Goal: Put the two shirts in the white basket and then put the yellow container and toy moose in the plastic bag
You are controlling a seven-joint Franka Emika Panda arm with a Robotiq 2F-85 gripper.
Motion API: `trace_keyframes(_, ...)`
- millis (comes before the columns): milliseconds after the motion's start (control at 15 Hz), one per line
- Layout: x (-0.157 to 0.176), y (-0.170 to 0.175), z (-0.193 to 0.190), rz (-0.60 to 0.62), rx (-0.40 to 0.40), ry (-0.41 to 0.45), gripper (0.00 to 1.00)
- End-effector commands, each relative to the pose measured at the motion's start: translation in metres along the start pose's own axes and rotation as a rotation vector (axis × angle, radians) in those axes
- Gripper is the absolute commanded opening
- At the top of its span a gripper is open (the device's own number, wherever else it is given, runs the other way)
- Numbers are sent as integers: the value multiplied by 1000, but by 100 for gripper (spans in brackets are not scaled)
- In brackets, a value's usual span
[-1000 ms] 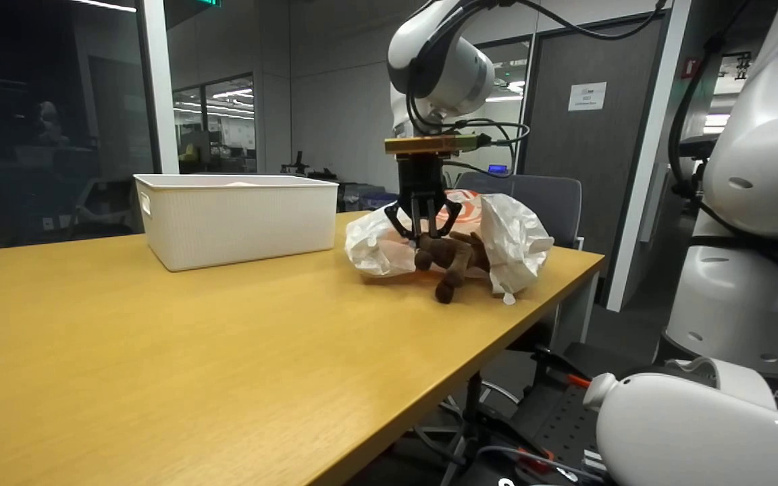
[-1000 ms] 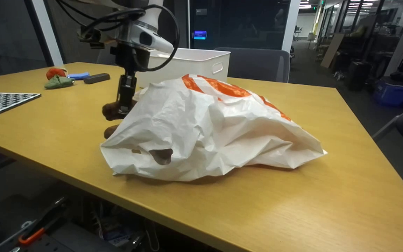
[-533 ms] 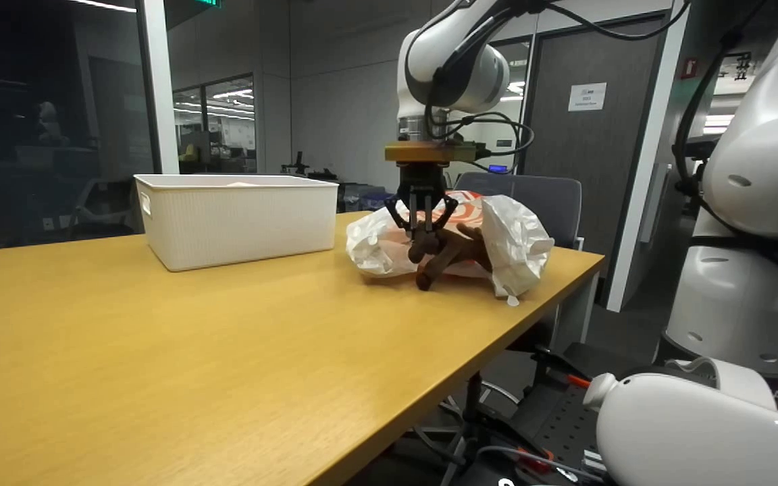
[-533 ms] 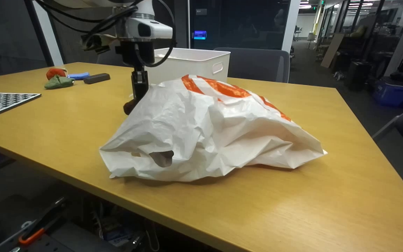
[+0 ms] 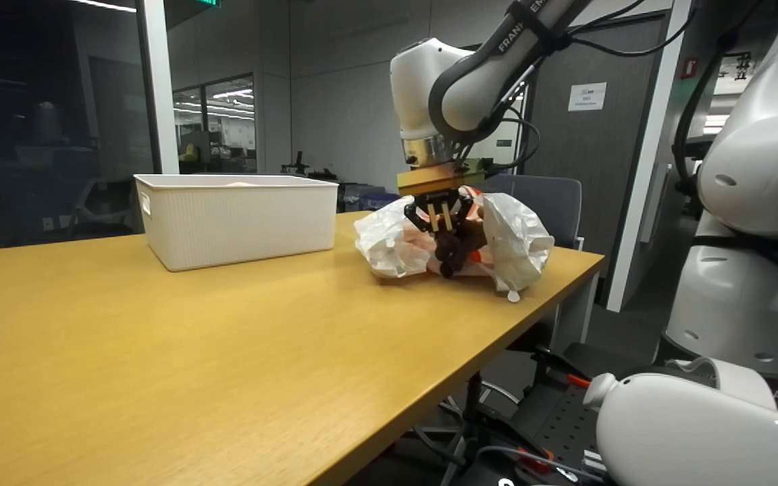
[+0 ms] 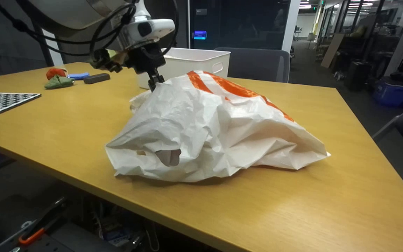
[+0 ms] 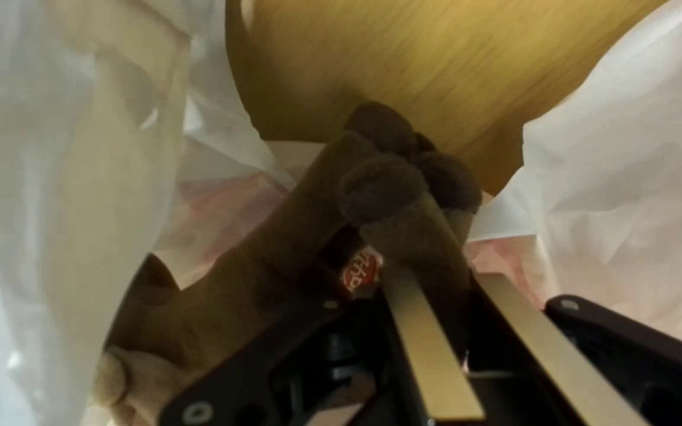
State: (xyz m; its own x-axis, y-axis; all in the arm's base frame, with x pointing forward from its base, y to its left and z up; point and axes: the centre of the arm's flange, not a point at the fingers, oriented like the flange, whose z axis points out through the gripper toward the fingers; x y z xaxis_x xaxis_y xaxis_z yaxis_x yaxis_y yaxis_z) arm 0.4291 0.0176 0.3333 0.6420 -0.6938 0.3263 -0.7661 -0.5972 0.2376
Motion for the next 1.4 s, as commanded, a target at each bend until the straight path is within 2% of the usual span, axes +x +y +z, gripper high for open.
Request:
trace_keyframes(0,5,-9,3,29,-2,89,4)
trace_keyframes(133,7,-10,1,80,40,105,4)
trace_keyframes(267,7,-12,-8,131,159,59,4)
trace_keyframes(400,13,-17,-15,168,234,103,4)
trace_keyframes(467,17,-20,-16,178,247,128,4)
trace_keyframes(600,24,-28,-12,168,226,194,4)
trace_keyframes(800,30,-33,-22,146,186,341,4)
trace_keyframes(1000,22,-42,-38,120,266,368,4)
trace_keyframes(1200,22,-51,-36,142,262,382,4)
trace_keyframes(1333,27,-52,-26,201,212,400,4)
